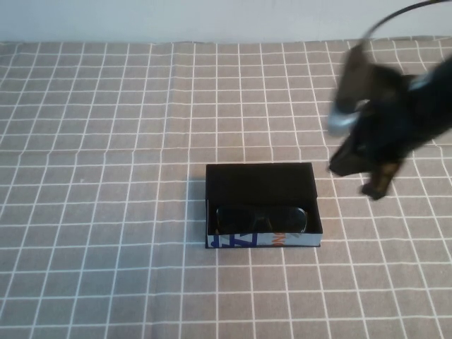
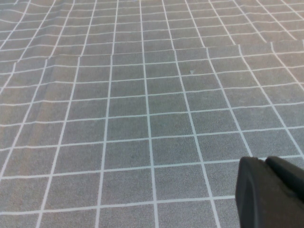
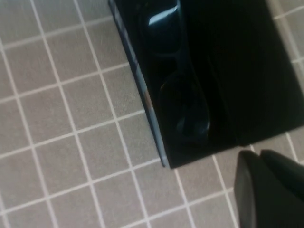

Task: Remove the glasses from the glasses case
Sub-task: Pick up the glasses from the glasses case

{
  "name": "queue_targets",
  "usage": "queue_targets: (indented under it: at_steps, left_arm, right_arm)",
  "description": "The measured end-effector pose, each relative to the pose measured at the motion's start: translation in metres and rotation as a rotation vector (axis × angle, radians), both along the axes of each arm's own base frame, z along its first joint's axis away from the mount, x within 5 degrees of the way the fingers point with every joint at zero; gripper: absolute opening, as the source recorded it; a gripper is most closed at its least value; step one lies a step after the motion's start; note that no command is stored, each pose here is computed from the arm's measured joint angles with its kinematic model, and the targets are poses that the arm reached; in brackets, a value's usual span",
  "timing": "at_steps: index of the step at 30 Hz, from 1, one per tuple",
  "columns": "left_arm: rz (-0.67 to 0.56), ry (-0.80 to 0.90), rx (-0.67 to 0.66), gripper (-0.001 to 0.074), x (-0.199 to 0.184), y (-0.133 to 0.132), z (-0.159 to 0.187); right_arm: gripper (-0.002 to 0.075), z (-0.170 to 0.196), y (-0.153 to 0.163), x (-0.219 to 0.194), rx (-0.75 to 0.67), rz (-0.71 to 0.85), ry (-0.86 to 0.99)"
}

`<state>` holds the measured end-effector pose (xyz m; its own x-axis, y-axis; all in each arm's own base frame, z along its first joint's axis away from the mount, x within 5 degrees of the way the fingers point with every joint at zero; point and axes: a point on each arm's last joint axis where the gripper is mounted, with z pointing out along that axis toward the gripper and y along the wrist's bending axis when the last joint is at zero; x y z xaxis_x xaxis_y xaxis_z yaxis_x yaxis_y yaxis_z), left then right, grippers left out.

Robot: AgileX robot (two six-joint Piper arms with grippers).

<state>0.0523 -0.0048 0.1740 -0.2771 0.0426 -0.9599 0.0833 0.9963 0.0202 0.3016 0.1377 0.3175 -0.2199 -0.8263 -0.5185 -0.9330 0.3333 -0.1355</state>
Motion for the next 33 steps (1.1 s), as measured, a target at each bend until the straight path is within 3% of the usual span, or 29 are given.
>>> queue_targets:
  at_steps: [6,13,15,33]
  left_arm:
    - [0.000,0.000,0.000,-0.0005,0.000,0.000,0.000]
    - [0.000,0.000,0.000,-0.0005,0.000,0.000,0.000]
    - [0.000,0.000,0.000,-0.0005,0.000,0.000,0.000]
    - [0.000,0.000,0.000,-0.0005,0.000,0.000,0.000]
  right_arm:
    - [0.0018,-0.042,0.047,0.029,-0.125,0.119,0.046]
    - [0.0272,-0.087,0.083,0.043,-0.164,0.178,0.077]
    - [0.0311,-0.096,0.091,0.045,-0.161,0.182,0.060]
    - [0.0328,-0.127,0.106,0.052,-0.170,0.185,0.061]
